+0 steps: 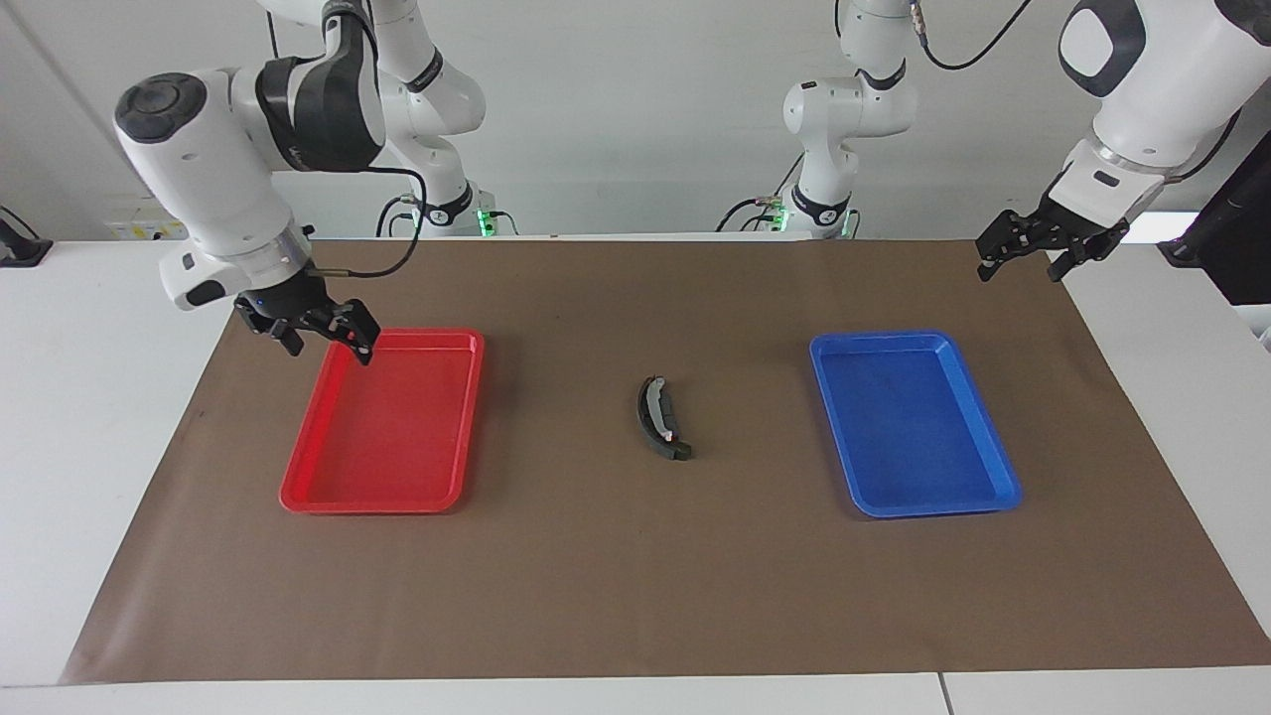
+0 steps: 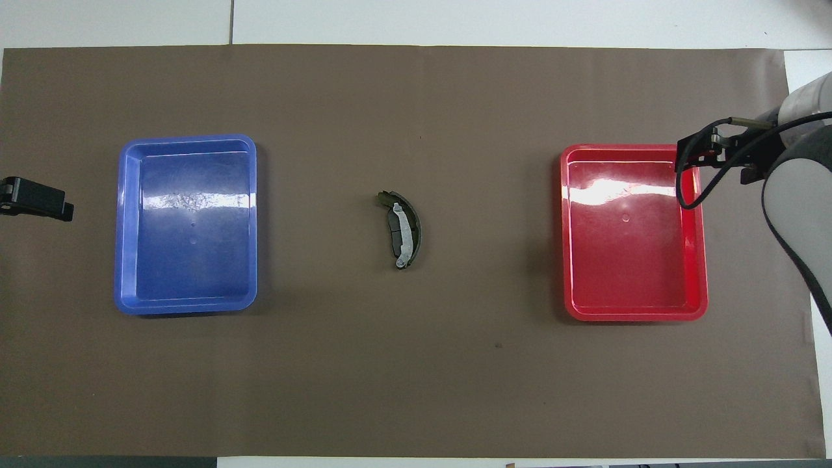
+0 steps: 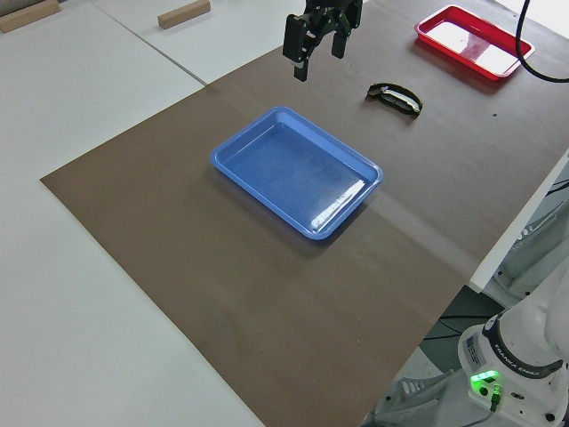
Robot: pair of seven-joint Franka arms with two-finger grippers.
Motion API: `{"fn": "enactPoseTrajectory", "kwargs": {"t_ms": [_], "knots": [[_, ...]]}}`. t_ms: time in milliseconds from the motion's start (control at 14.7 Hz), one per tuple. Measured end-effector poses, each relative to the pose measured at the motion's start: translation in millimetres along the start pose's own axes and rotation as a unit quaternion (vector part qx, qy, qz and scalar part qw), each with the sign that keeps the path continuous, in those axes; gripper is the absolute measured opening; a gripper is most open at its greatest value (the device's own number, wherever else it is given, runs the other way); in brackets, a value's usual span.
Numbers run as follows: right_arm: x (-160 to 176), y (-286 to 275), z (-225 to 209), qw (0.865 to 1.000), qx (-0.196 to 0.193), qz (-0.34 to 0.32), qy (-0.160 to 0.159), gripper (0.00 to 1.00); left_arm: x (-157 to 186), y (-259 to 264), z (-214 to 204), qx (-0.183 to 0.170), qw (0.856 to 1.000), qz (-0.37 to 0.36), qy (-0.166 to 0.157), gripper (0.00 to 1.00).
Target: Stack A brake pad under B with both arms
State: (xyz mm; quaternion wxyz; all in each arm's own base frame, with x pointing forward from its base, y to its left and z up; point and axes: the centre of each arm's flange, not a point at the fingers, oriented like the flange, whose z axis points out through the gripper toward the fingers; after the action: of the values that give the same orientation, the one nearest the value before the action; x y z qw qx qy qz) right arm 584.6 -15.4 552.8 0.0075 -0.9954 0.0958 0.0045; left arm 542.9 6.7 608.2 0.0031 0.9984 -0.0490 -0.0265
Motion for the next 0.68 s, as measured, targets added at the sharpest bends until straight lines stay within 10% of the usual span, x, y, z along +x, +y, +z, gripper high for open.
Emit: {"fn": "enactPoseTrajectory", "kwargs": {"t_ms": [680], "knots": [[-54, 6, -75, 0.999, -0.027, -0.02, -0.02, 1.0, 0, 0, 0, 0.0, 1.0, 0.0, 0.0, 1.0]]}}
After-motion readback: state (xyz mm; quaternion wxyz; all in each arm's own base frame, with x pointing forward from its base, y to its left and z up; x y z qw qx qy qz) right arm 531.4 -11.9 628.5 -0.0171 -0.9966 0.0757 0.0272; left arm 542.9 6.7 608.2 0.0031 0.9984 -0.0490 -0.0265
